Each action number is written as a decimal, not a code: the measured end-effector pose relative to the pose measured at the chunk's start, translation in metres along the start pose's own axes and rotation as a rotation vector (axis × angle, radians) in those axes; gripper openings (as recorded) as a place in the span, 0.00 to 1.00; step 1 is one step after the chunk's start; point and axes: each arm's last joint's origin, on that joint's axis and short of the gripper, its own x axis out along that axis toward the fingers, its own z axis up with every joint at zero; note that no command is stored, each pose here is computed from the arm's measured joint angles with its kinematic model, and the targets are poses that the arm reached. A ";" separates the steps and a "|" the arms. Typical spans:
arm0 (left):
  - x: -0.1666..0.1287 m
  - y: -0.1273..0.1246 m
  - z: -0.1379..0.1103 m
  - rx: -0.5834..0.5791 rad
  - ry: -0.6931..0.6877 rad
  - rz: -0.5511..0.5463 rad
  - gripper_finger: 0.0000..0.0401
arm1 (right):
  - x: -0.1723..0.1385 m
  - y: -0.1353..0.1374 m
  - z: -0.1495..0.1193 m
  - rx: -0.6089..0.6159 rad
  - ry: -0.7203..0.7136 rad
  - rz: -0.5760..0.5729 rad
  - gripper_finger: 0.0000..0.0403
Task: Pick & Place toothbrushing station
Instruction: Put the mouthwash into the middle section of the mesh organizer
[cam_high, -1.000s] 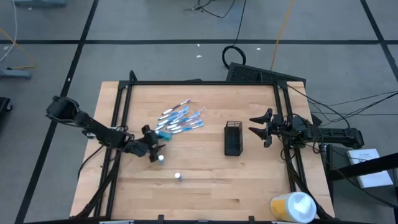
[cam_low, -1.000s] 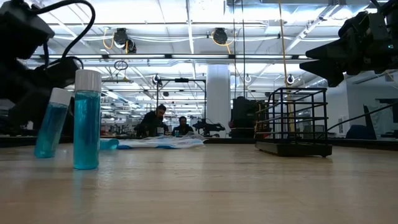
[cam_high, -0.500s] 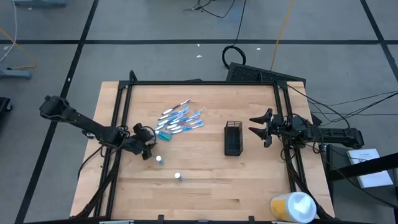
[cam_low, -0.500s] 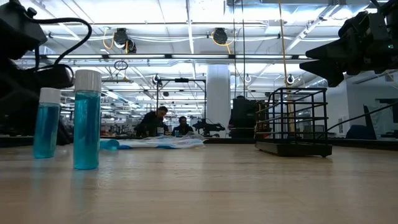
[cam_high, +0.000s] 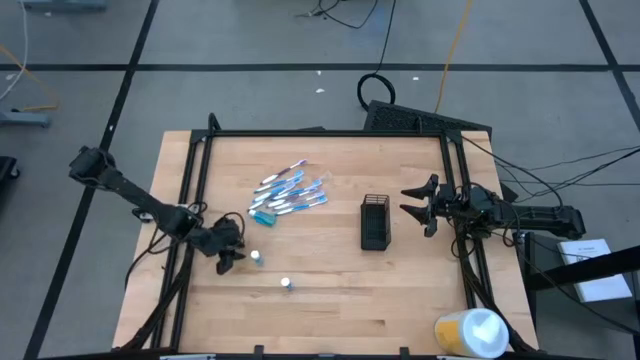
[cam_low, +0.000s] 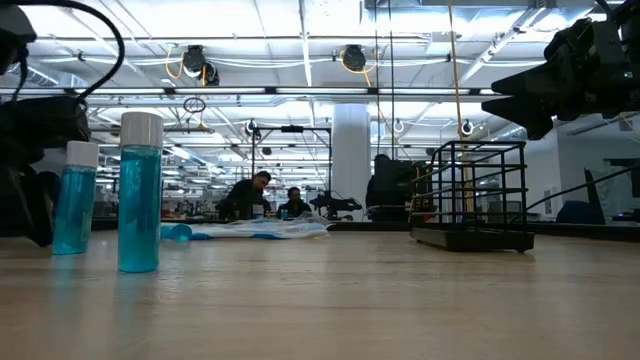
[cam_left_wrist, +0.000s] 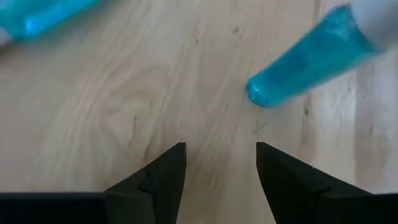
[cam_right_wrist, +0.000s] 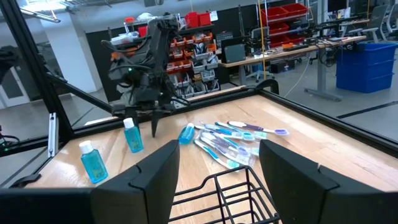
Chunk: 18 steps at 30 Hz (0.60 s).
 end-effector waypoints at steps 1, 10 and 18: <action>0.001 -0.002 0.000 0.039 -0.024 0.001 0.50 | 0.000 0.000 0.000 0.000 0.000 0.000 0.53; 0.013 -0.012 0.003 0.155 -0.137 0.038 0.50 | 0.000 0.000 0.000 0.000 0.002 0.000 0.53; 0.023 -0.025 0.000 0.205 -0.150 -0.034 0.50 | 0.000 0.000 0.000 0.000 0.000 0.000 0.53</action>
